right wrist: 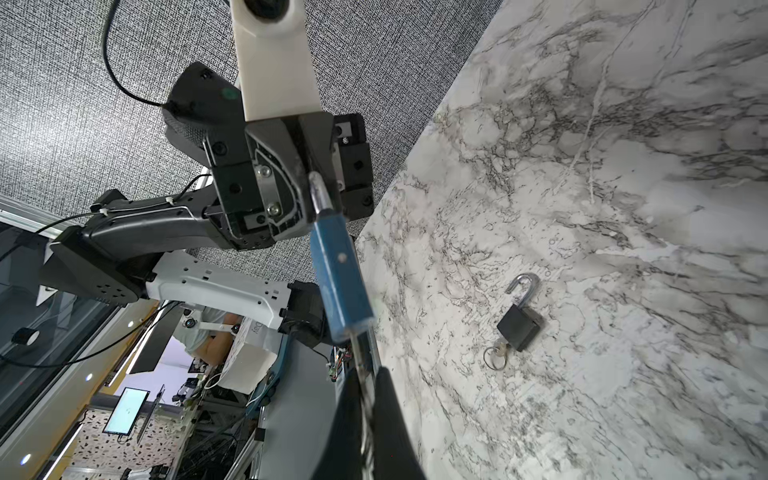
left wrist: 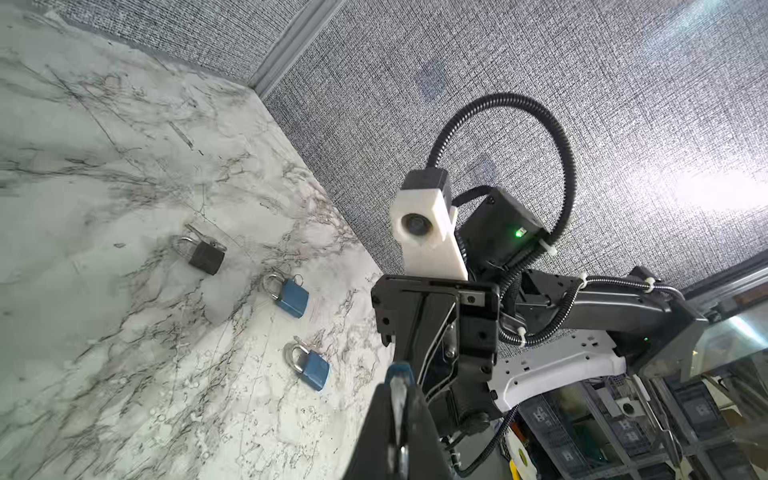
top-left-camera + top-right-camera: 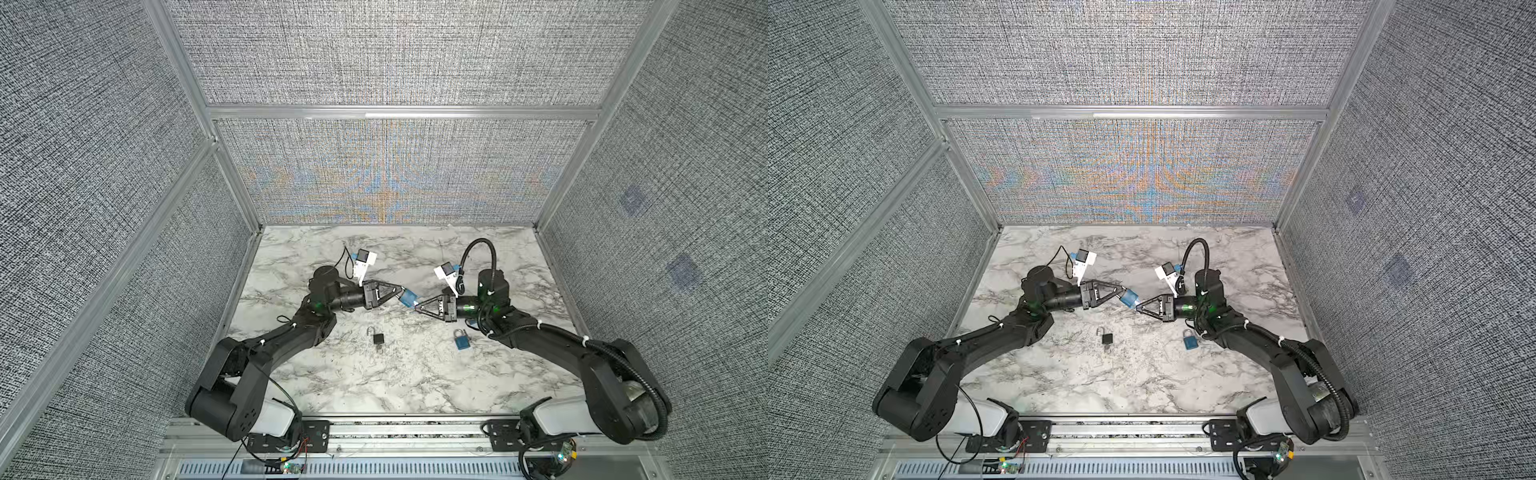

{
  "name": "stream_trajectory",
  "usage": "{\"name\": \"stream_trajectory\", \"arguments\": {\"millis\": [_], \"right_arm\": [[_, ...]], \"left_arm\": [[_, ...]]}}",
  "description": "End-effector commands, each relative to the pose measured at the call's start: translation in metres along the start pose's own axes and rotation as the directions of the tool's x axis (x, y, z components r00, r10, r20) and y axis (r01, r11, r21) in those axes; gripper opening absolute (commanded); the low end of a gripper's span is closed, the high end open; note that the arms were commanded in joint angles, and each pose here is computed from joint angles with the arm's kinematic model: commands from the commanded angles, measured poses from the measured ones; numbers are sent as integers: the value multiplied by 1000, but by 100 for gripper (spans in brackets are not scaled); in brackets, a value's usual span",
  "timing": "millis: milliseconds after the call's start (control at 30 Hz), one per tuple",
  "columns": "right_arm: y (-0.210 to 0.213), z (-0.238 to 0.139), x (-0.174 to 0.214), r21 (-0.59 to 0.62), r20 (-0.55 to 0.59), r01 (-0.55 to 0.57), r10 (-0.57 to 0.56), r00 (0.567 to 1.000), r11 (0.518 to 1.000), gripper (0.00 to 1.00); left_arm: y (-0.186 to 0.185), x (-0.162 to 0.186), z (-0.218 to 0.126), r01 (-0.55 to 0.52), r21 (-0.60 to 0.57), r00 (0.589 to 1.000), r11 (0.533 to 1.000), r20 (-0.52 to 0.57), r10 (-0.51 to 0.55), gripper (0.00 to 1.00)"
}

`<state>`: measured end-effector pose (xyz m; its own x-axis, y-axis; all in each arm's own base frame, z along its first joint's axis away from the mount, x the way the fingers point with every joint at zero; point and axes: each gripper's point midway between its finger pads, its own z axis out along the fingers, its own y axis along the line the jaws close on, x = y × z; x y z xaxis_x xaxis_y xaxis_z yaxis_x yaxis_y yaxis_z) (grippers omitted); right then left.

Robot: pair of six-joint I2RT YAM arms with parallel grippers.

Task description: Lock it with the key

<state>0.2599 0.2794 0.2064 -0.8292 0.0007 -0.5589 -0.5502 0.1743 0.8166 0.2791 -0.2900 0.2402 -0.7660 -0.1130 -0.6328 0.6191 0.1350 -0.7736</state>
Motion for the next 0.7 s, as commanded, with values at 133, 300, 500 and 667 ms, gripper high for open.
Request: {"name": "stream_trajectory", "arguments": {"millis": [133, 300, 500, 667], "right_arm": [[-6, -6, 4, 28, 7, -27, 27, 1000, 999, 0], [-13, -18, 3, 80, 38, -35, 32, 999, 996, 0], [-35, -44, -3, 262, 94, -68, 44, 995, 963, 0], [-49, -68, -10, 355, 157, -107, 54, 986, 929, 0]], "left_arm": [[-14, -17, -9, -69, 55, 997, 996, 40, 67, 0], [-3, -15, -6, -58, 17, 998, 998, 12, 57, 0], [27, 1, 6, -46, -114, 996, 992, -82, 36, 0], [44, 14, 27, -24, -159, 986, 987, -165, -2, 0]]}}
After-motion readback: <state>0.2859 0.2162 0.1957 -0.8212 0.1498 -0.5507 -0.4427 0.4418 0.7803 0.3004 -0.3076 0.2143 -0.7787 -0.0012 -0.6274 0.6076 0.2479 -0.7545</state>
